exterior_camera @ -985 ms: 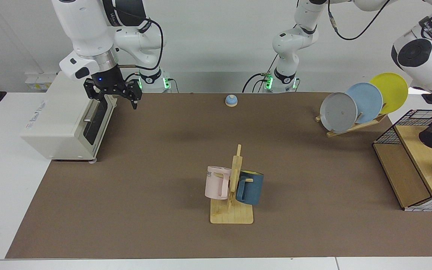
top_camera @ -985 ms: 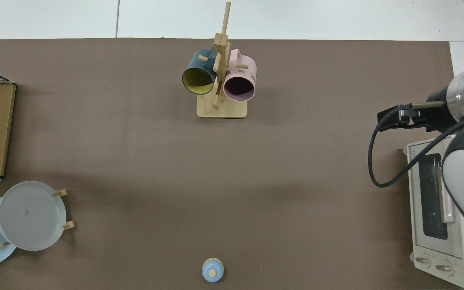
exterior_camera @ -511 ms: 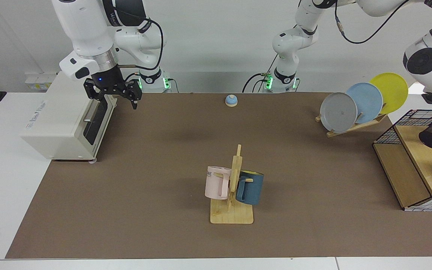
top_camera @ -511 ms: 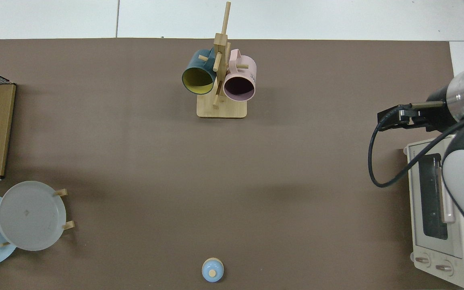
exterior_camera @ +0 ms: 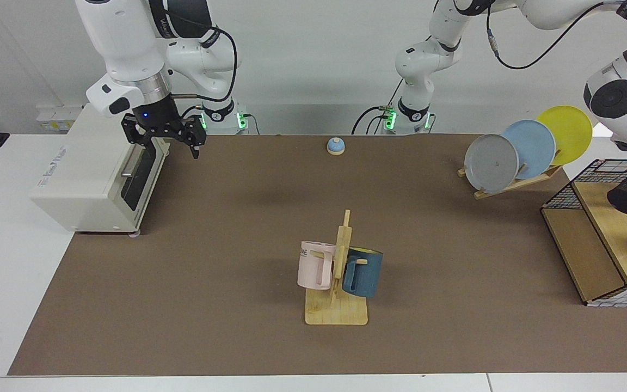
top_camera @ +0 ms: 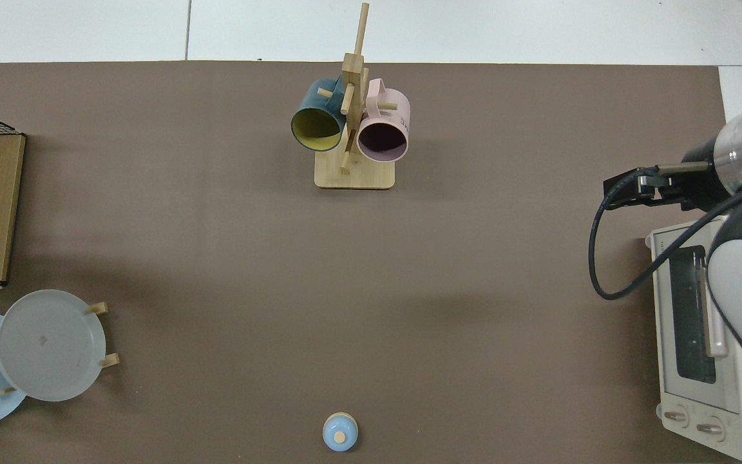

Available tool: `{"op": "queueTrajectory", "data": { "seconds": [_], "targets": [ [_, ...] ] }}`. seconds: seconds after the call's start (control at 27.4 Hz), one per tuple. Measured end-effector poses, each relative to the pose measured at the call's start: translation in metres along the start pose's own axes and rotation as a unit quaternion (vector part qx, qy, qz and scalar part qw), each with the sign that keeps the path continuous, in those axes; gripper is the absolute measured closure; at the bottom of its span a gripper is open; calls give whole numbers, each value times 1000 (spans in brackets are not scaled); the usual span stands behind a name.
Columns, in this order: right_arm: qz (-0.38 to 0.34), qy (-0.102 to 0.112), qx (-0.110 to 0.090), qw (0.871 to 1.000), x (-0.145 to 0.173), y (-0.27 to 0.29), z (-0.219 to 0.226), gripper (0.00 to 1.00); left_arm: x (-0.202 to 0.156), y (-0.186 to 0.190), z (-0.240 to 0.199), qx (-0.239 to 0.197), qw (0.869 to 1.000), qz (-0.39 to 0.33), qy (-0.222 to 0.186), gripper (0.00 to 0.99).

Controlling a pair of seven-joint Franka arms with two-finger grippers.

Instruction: Put markers into pen holder

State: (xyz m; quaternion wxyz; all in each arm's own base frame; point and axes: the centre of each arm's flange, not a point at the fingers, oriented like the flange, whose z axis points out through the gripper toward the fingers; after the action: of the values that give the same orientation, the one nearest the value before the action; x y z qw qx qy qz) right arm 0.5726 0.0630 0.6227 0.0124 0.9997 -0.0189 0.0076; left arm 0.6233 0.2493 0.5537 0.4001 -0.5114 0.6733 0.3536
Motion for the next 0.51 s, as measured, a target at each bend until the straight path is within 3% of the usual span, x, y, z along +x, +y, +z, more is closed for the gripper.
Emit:
{"op": "queueTrajectory", "data": {
  "seconds": [0.51],
  "targets": [
    [0, 0, 0, 1000, 0, 0, 0, 0, 1, -2, -9, -14, 1000, -8, 11, 824]
  ]
}}
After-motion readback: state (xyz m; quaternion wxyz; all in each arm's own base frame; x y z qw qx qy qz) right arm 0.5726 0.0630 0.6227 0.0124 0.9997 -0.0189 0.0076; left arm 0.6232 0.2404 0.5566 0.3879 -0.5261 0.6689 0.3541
